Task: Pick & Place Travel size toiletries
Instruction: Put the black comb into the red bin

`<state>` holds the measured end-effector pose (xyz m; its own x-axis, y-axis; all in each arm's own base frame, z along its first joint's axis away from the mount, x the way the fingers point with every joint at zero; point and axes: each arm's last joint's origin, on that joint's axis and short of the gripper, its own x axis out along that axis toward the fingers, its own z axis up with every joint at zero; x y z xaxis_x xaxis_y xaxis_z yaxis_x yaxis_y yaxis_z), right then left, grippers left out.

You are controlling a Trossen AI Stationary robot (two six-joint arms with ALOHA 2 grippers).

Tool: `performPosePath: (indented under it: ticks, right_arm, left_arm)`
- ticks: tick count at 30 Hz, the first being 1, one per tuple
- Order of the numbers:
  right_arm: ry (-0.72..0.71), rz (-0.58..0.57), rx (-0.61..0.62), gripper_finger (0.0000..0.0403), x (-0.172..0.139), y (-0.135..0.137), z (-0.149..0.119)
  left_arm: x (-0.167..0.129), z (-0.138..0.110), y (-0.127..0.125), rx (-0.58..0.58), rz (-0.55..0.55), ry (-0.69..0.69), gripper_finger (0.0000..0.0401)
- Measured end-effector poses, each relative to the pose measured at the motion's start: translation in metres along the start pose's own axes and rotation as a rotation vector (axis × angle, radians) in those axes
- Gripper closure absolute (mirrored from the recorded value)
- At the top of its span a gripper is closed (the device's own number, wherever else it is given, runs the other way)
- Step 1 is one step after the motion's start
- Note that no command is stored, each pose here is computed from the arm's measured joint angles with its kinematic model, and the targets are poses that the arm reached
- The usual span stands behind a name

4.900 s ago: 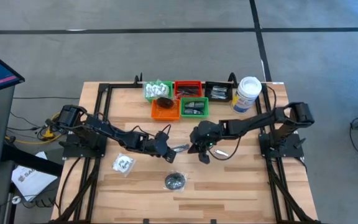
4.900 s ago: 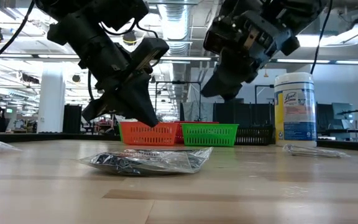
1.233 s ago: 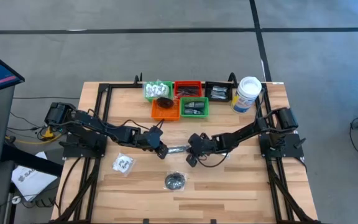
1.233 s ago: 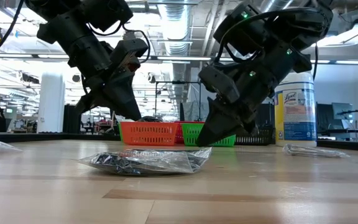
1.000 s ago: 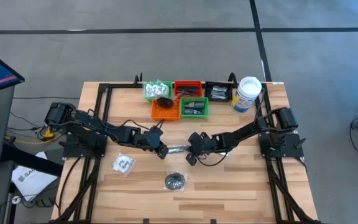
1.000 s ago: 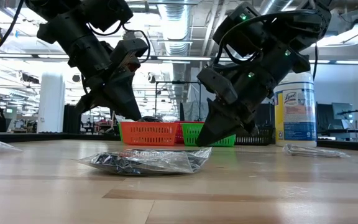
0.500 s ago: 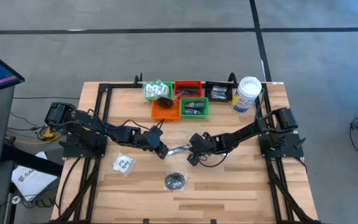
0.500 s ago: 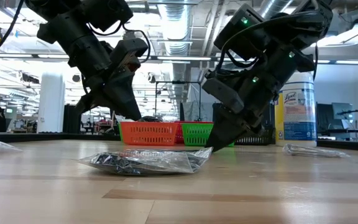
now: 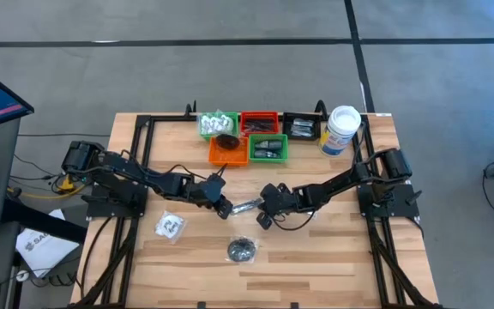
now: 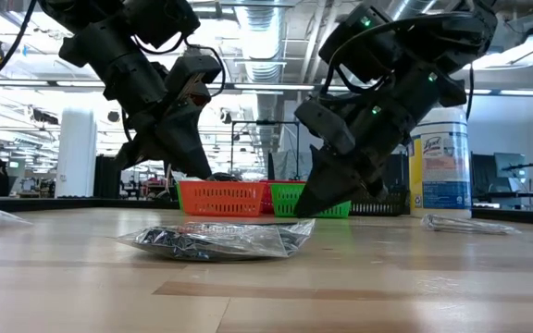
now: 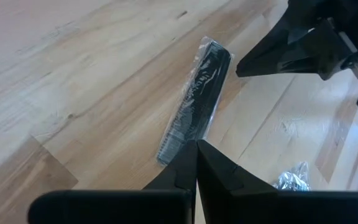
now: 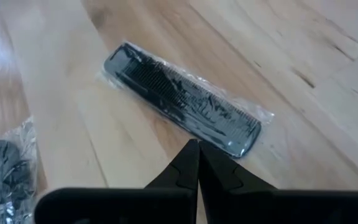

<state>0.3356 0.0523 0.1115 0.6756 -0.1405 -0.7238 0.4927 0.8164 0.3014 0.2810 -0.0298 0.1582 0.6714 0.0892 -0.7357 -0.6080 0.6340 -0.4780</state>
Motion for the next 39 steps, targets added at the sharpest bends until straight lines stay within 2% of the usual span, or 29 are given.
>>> performPosePath:
  ticks: [15, 39]
  right_arm:
    - [-0.009, -0.052, 0.041, 0.0403, 0.003, -0.012, 0.007]
    - [0.009, -0.059, 0.019, 0.0403, 0.005, -0.010, 0.002]
  left_arm:
    - [0.000, 0.000, 0.000, -0.001, -0.005, 0.000, 0.0400]
    - [0.000, 0.001, -0.001, -0.002, -0.004, -0.010, 0.0400]
